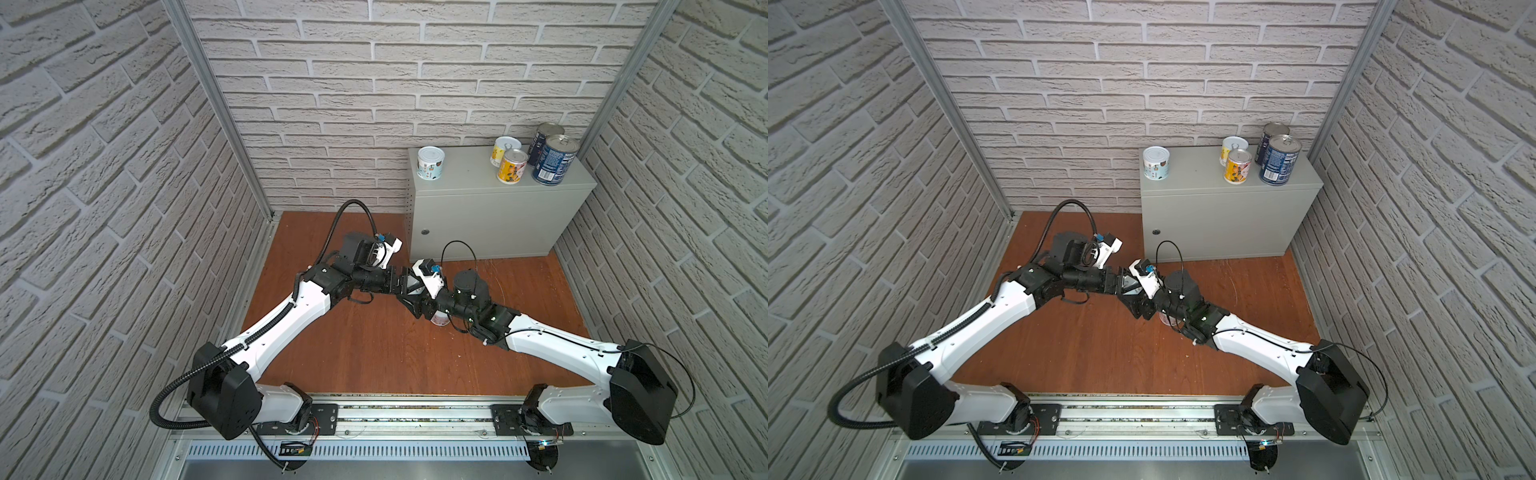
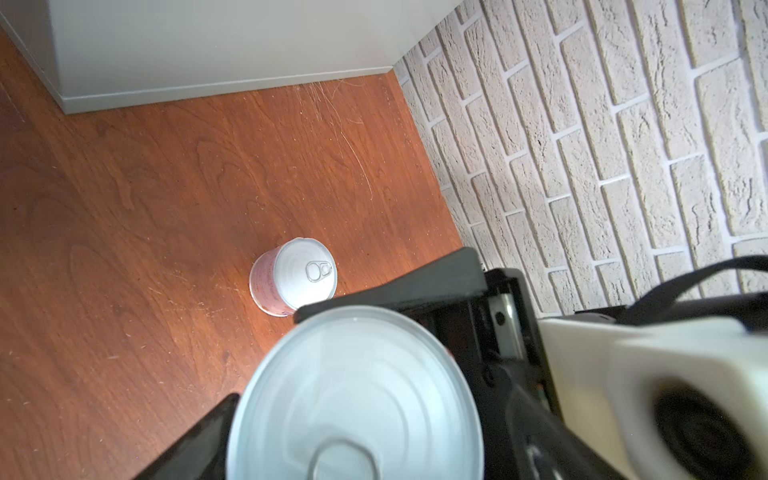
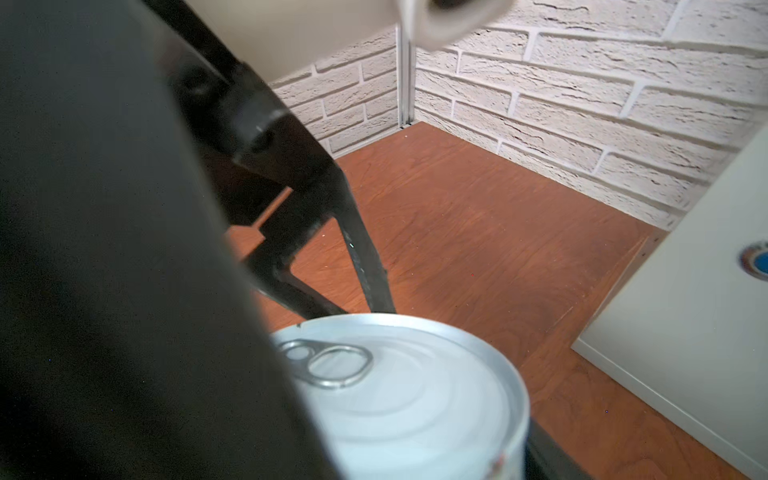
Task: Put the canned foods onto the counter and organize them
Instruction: 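Close the right gripper on the can held by the left gripper, then open the left gripper while the right gripper carries the can toward the cabinet top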
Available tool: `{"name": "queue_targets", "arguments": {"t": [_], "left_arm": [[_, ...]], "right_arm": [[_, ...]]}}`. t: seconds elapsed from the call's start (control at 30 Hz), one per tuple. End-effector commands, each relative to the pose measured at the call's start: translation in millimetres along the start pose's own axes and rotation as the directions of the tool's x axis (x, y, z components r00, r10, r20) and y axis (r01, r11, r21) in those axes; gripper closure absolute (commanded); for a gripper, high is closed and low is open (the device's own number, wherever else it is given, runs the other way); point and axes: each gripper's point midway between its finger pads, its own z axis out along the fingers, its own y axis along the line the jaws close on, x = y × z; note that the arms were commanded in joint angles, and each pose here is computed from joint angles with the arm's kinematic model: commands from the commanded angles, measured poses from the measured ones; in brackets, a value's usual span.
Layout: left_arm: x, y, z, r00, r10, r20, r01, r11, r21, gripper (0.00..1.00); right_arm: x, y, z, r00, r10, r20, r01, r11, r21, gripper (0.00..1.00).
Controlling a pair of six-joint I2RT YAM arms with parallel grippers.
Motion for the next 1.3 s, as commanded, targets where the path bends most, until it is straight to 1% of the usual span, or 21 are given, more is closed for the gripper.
{"name": "queue_targets", "arguments": {"t": [0.0,0.17,0.3,0.5,0.6,0.7,0.8,0.97,1.27], "left_arm": [[-6,11,-10,0.999,0.017,0.044,-0.016,0.999,-0.035,0.02],[0,26,-12,0.999,-0.011,0.045,0.014,0.997,-0.073,0.02],[0,30,-12,0.999,-0.006,0.047,0.011,0.996,-0.091,0.02],[-4,36,-20,0.996,0.02,0.081,-0.009,0.991,-0.136,0.02],[-5,46,-26,0.993,0.057,0.104,-0.036,0.98,-0.196,0.02],[-1,67,-34,0.992,0.079,0.102,-0.045,0.953,-0.3,0.02],[3,73,-40,0.991,0.092,0.102,-0.053,0.94,-0.338,0.01],[3,73,-50,0.982,0.12,0.145,-0.06,0.931,-0.359,0.02],[14,76,-57,0.982,0.129,0.137,-0.067,0.92,-0.387,0.02]], "right_arm": [[-32,-15,-15,0.991,0.027,0.132,-0.039,0.995,0.091,0.41],[-34,-17,-22,0.99,0.02,0.136,-0.035,0.993,0.11,0.41],[-33,-23,-24,0.99,0.03,0.139,-0.051,0.988,0.149,0.41],[-31,-45,-30,0.99,0.047,0.13,-0.081,0.959,0.272,0.41],[-27,-60,-34,0.991,0.048,0.128,-0.091,0.931,0.353,0.41],[-27,-68,-41,0.99,0.053,0.134,-0.103,0.913,0.396,0.41],[-30,-77,-50,0.989,0.054,0.136,-0.109,0.89,0.442,0.41],[-44,-85,-62,0.987,0.062,0.151,-0.127,0.872,0.472,0.41],[-49,-98,-71,0.977,0.114,0.182,-0.191,0.848,0.494,0.41]]}}
